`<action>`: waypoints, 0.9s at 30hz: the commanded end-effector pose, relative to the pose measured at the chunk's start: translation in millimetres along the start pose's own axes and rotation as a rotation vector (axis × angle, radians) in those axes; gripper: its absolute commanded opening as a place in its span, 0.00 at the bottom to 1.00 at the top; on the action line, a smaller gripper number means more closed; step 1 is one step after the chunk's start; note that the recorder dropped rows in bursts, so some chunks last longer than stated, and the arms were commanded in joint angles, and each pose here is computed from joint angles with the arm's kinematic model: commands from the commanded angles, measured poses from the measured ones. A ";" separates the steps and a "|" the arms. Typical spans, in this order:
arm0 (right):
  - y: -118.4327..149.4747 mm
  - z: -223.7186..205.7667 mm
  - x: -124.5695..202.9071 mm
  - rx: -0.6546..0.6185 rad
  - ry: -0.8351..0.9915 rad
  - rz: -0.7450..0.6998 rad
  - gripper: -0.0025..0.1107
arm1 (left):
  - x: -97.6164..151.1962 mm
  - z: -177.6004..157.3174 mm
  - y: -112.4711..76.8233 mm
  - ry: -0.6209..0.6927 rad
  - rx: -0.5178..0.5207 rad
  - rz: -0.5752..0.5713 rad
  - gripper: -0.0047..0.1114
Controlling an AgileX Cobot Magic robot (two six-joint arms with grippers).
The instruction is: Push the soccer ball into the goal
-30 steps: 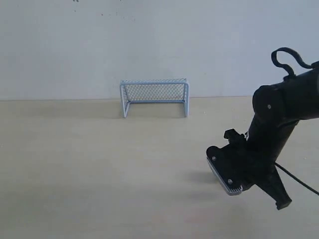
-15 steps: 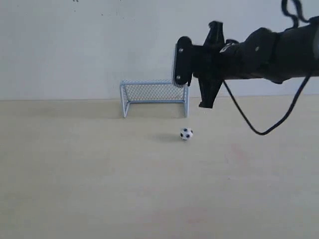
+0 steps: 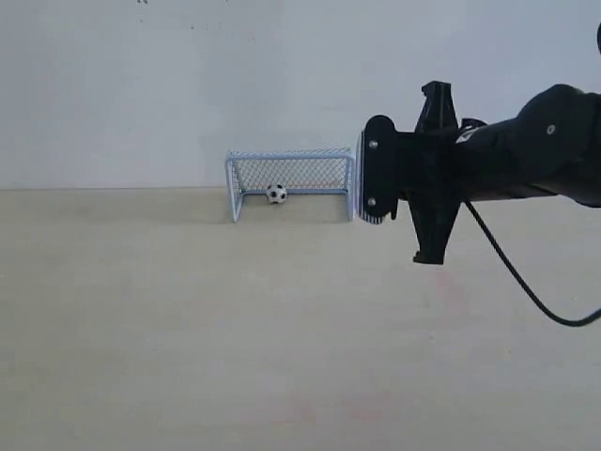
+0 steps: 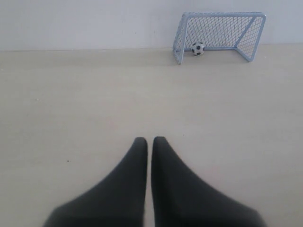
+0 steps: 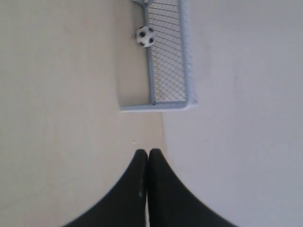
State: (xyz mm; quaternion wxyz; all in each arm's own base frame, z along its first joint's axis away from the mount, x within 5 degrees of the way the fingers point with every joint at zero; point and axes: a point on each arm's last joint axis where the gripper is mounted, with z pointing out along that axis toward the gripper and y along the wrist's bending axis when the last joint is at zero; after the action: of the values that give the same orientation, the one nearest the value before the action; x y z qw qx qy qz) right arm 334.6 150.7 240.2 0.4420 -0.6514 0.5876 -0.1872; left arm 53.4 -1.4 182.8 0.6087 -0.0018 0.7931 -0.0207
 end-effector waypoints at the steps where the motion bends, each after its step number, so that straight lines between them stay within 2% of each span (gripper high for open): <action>1: 17.9 -13.8 0.7 -0.129 -0.022 0.000 0.02 | 0.6 0.2 0.1 -0.004 -0.002 0.004 0.08; 9: 50.9 -37.0 -6.8 -0.510 -0.076 0.133 0.02 | 0.6 0.2 0.1 -0.004 -0.002 0.004 0.08; 15: 64.9 -52.1 -11.0 -0.731 -0.054 0.279 0.02 | 0.6 0.2 0.1 -0.004 -0.002 0.004 0.08; 18: 66.8 -53.9 -11.6 -0.762 -0.045 0.311 0.02 | 0.6 0.2 0.1 -0.004 -0.002 0.004 0.08; 27: 66.1 -53.4 -12.1 -0.755 -0.046 0.327 0.02 | 0.6 0.2 0.1 -0.004 -0.002 0.004 0.08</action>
State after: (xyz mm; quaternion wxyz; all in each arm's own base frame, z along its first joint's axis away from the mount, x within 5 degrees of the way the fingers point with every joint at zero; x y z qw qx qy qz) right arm 253.6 149.4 217.9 0.2074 -0.6757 0.6965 0.1239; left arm 53.4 -1.4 182.8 0.6087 -0.0018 0.7931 -0.0207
